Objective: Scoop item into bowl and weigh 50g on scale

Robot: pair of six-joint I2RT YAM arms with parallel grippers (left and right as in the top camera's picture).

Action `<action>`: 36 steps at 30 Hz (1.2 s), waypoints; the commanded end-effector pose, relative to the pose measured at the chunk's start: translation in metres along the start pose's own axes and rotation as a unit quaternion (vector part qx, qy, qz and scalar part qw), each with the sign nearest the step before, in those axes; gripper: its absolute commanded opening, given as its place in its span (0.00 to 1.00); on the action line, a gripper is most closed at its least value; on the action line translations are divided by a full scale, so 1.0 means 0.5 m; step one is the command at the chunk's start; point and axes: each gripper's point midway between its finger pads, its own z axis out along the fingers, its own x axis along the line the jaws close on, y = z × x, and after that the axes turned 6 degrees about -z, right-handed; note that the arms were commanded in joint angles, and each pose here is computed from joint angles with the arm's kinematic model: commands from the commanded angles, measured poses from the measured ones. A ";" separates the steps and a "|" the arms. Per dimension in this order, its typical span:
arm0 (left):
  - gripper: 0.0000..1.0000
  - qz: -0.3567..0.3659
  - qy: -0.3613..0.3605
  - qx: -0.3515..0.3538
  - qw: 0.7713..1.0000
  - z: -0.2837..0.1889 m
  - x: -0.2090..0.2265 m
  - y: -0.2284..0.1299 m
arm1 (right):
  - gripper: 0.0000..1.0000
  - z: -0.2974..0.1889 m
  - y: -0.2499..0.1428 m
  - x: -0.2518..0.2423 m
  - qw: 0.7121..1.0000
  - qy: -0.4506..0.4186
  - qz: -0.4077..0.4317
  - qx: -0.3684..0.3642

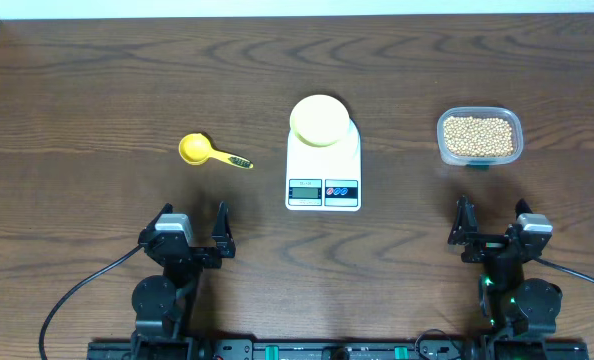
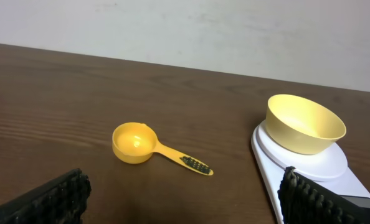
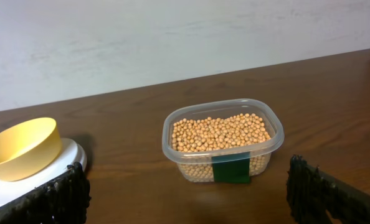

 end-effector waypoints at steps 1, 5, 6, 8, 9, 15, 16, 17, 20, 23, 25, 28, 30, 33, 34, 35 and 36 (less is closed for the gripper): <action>0.99 0.002 0.014 0.015 1.000 0.005 0.015 -0.027 | 0.99 0.000 -0.003 -0.004 1.000 -0.005 -0.005 0.001; 0.99 -0.002 0.013 0.010 1.000 0.005 0.014 -0.023 | 0.99 0.000 -0.002 -0.004 1.000 -0.005 -0.005 0.000; 0.99 -0.012 0.012 0.005 1.000 0.006 0.013 -0.018 | 0.99 0.000 0.002 -0.004 1.000 -0.005 -0.005 -0.004; 0.99 -0.030 0.009 -0.005 0.999 0.006 0.010 -0.008 | 0.99 0.000 0.011 -0.002 1.000 -0.002 0.002 -0.013; 0.99 -0.029 0.007 -0.012 0.999 0.005 0.009 -0.001 | 0.99 0.000 0.017 -0.001 1.000 -0.002 0.007 -0.019; 0.99 -0.028 -0.002 -0.045 0.999 -0.011 -0.010 0.068 | 0.99 -0.019 0.122 -0.006 0.995 -0.014 0.013 -0.101; 0.99 -0.028 0.002 -0.053 0.998 -0.016 -0.012 0.093 | 0.99 -0.026 0.144 -0.012 0.994 -0.023 0.013 -0.111; 0.99 -0.028 0.009 -0.060 0.998 -0.022 -0.012 0.116 | 0.99 -0.034 0.170 -0.015 0.992 -0.031 0.007 -0.120; 0.99 -0.008 0.019 -0.074 0.997 -0.033 -0.026 0.201 | 0.99 -0.052 0.238 -0.010 0.990 -0.036 -0.035 -0.132; 0.99 0.029 0.028 -0.060 0.997 -0.023 -0.043 0.280 | 0.99 -0.058 0.304 -0.005 0.989 -0.040 -0.067 -0.122; 0.99 0.035 0.040 -0.040 0.998 -0.003 -0.049 0.324 | 0.99 -0.050 0.348 -0.002 0.991 -0.041 -0.073 -0.109; 0.99 0.038 0.048 -0.003 0.998 0.038 -0.062 0.383 | 0.99 -0.020 0.404 0.002 0.994 -0.041 -0.073 -0.071; 0.99 0.038 0.054 0.024 0.998 0.065 -0.068 0.412 | 0.99 0.010 0.424 0.002 0.996 -0.041 -0.074 -0.029; 0.99 0.039 0.080 0.084 0.992 0.104 -0.058 0.416 | 0.99 0.067 0.416 0.004 0.994 -0.035 -0.074 0.067; 0.99 0.040 0.093 0.110 0.989 0.113 -0.049 0.405 | 0.99 0.084 0.406 0.006 0.992 -0.030 -0.074 0.102; 0.99 0.042 0.106 0.139 0.984 0.119 -0.040 0.389 | 0.99 0.101 0.393 0.010 0.988 -0.022 -0.073 0.136; 0.99 0.043 0.114 0.169 0.978 0.123 -0.034 0.370 | 0.99 0.115 0.380 0.016 0.983 -0.011 -0.070 0.166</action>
